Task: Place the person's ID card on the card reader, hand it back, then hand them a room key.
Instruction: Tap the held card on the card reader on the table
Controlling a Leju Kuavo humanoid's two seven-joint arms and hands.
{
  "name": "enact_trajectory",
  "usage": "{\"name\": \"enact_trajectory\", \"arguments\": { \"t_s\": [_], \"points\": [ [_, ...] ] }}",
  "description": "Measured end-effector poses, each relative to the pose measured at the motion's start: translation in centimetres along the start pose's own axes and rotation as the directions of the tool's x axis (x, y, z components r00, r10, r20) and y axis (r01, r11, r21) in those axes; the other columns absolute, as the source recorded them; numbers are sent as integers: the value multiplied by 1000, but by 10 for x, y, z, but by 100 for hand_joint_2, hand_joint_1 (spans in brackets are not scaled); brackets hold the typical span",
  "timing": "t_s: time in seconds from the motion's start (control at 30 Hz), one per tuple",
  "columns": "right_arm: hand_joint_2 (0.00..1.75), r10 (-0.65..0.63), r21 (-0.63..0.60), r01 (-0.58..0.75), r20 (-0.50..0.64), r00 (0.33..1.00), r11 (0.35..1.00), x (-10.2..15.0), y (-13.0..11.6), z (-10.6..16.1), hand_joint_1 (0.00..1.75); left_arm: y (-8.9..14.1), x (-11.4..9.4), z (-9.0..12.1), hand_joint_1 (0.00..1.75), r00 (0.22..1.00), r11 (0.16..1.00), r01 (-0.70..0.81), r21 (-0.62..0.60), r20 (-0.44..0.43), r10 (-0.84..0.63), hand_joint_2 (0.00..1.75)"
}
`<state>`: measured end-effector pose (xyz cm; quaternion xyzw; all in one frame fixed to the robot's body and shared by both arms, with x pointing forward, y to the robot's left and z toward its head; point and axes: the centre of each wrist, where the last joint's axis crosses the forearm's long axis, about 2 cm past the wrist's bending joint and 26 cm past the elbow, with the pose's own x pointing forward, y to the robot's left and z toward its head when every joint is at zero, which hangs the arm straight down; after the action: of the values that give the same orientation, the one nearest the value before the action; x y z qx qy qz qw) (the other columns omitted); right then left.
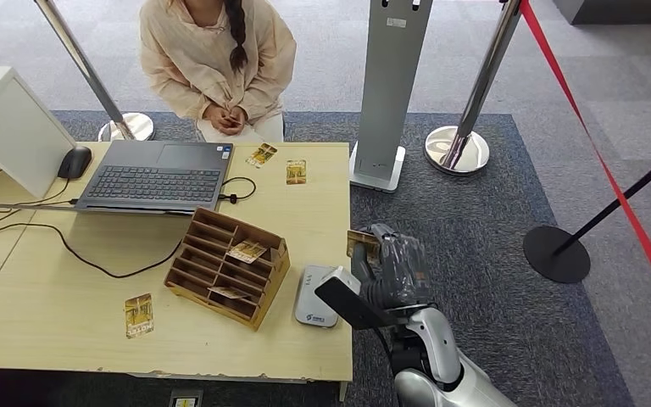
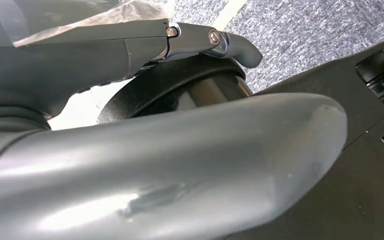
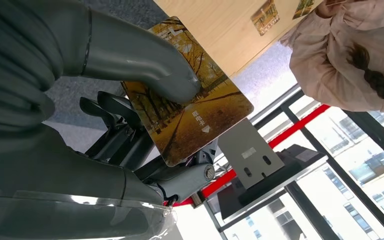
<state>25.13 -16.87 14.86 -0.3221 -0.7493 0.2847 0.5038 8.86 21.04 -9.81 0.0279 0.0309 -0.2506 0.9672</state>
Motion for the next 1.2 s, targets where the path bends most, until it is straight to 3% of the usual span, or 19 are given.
{"name": "enact_trajectory", "arguments": {
  "t_s": [0.5,1.1,1.2],
  "points": [
    [175,-22,42,23,-6,1000,999,0,14,3,175,0,0,0,0,1000,1000,1,0,1,-1,0],
    [175,-74,168,79,-38,997,983,7,56,15,175,0,0,0,0,1000,1000,8,-4,4,-8,0],
    [175,-88,189,94,-43,995,978,10,63,17,175,0,0,0,0,1000,1000,7,-4,4,-7,131]
  ]
}}
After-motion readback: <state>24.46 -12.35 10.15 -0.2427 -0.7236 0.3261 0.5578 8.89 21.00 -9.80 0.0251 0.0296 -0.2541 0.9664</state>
